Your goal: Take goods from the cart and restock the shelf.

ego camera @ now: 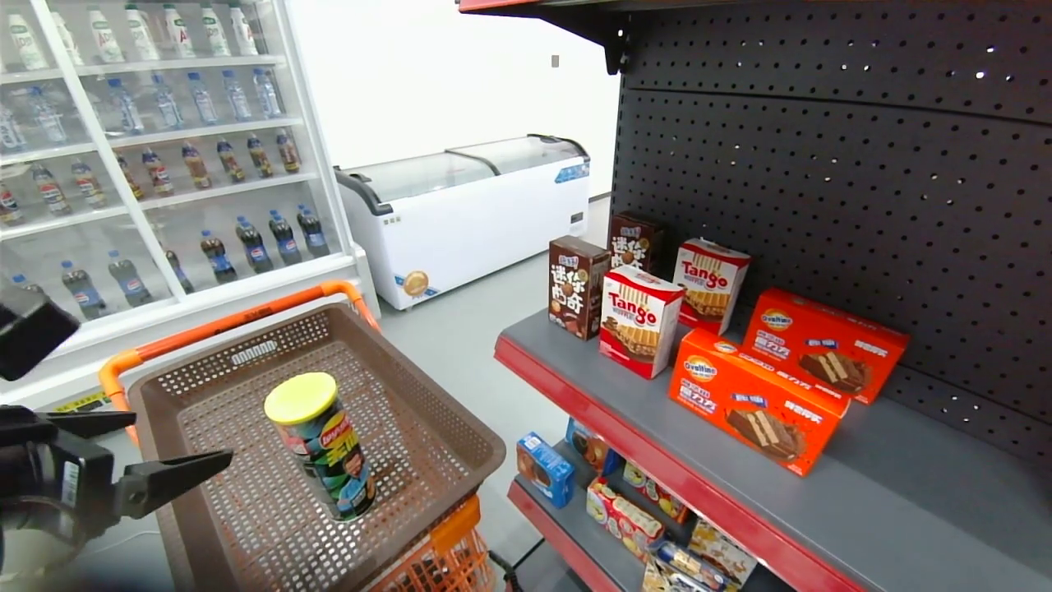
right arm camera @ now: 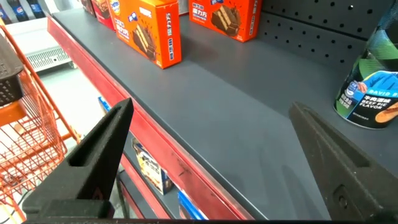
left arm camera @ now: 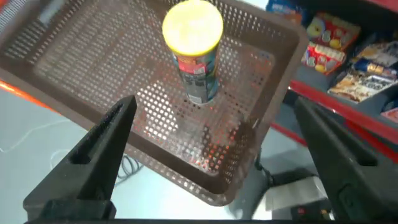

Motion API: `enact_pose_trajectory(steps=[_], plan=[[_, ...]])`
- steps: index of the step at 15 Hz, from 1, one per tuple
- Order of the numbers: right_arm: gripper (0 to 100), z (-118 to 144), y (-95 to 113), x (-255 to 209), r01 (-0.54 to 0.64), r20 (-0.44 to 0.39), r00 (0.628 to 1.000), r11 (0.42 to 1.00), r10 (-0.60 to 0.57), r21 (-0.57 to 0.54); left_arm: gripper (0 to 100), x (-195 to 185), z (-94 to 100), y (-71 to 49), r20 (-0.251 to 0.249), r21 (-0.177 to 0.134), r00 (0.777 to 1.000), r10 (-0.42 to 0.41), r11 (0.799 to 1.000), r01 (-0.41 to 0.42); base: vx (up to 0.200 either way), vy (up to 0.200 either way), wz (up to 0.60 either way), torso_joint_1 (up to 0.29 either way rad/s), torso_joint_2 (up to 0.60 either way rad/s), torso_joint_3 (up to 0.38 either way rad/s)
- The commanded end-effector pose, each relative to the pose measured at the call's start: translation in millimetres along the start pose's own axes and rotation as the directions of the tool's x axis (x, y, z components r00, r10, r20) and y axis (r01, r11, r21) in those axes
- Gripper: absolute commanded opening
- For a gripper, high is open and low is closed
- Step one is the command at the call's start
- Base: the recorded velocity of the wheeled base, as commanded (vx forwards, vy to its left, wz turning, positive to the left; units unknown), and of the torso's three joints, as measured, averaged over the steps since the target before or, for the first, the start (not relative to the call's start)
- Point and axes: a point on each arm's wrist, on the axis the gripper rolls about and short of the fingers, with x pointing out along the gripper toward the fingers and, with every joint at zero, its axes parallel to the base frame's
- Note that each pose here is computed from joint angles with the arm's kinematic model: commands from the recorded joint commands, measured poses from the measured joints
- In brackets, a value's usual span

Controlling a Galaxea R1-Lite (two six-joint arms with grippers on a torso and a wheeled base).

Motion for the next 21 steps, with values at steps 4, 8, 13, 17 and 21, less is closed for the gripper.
enact_pose_trajectory(steps=[4,8,13,17,21], plan=[[100,0,0,0,-0.001,-0.001,1.000,1.000,0.001,-0.001,100,60,-24.2,12.5,-0.158,-0.049,0.987,-0.030,0.999,0.022,0.000,0.000,0.00,0.000,0.00,0.000],[100,0,0,0,-0.001,-0.001,1.000,1.000,0.001,0.000,100,95,-43.6,22.6,-0.174,-0.067,0.985,-0.020,0.998,0.008,0.000,0.000,0.00,0.000,0.00,0.000],[100,0,0,0,-0.001,-0.001,1.000,1.000,0.001,0.000,100,126,-60.7,27.4,-0.131,-0.062,0.991,-0.016,0.998,0.008,0.000,0.000,0.00,0.000,0.00,0.000],[100,0,0,0,-0.001,-0.001,1.000,1.000,0.001,-0.001,100,143,-64.0,29.4,-0.072,-0.049,0.997,-0.037,0.998,0.034,0.000,0.000,0.00,0.000,0.00,0.000],[100,0,0,0,-0.001,-0.001,1.000,1.000,0.001,0.000,100,151,-77.0,26.4,-0.095,-0.050,0.994,-0.051,0.998,0.047,0.000,0.000,0.00,0.000,0.00,0.000]])
